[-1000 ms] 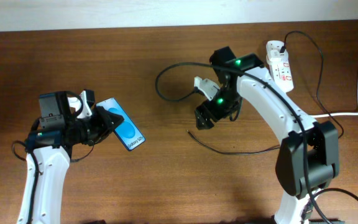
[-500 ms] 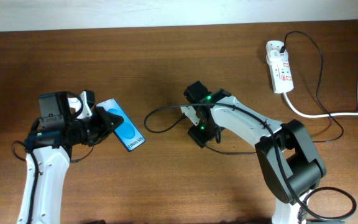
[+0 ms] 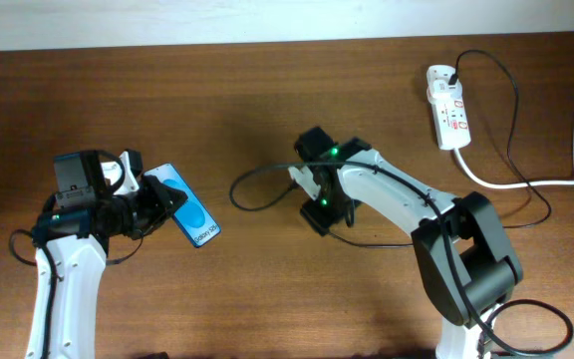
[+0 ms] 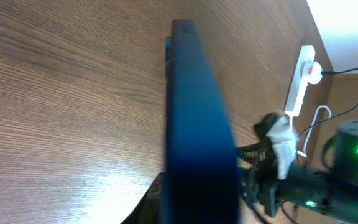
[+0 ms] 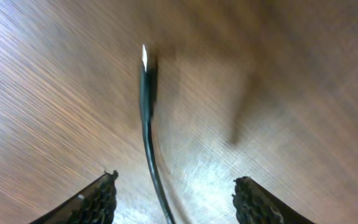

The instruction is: Plug charger to phone and switch on socket

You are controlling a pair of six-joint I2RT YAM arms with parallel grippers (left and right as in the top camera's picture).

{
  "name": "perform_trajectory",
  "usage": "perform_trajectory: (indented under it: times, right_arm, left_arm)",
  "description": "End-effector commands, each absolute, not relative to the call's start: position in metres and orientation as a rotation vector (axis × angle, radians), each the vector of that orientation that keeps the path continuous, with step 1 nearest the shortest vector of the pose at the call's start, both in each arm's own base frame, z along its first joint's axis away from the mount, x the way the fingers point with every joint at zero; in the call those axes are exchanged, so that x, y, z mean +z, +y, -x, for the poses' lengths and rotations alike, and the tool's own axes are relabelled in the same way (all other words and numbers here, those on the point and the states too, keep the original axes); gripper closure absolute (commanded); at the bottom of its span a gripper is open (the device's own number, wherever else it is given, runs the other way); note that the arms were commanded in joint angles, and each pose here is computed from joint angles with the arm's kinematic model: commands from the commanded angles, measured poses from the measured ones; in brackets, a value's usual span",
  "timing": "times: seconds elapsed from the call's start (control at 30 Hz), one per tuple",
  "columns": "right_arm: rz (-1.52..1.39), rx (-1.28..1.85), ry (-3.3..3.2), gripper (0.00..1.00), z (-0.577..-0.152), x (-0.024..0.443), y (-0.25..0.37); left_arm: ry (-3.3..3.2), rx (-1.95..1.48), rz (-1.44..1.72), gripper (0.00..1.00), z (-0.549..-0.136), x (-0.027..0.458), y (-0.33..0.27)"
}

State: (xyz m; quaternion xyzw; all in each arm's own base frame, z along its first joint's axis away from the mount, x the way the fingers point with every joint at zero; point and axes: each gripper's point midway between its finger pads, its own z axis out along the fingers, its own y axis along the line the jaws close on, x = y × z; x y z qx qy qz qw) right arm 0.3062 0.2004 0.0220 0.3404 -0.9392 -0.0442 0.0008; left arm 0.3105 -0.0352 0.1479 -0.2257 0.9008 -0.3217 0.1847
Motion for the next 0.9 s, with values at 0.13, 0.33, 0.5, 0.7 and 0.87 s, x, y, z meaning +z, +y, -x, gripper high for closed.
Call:
perform_trajectory:
  times: [0.13, 0.33, 0.5, 0.7, 0.87]
  right_arm:
    - [-1.137, -0.211, -2.956, 0.42, -0.304, 0.020, 0.224]
    - [-1.144, -0.219, -2.972, 0.51, -0.302, 0.005, 0.223]
    - [-1.143, -0.170, -2.977, 0.59, -0.298, -0.011, 0.214]
    - [-1.138, -0.153, -2.932, 0.62, -0.287, -0.028, 0.211]
    - [-1.159, -0.138, -2.882, 0.79, -0.278, -0.050, 0.217]
  left_arm:
    - [2.515, -0.910, 0.594, 0.88, -0.316, 0.159, -0.035]
    - [2.525, -0.912, 0.602, 0.88, -0.314, 0.158, -0.035]
    - [2.525, -0.912, 0.602, 0.88, -0.314, 0.158, -0.035]
    - [2.525, -0.912, 0.602, 0.87, -0.314, 0.158, -0.035]
    - [2.526, -0.912, 0.603, 0.87, -0.314, 0.158, -0.035]
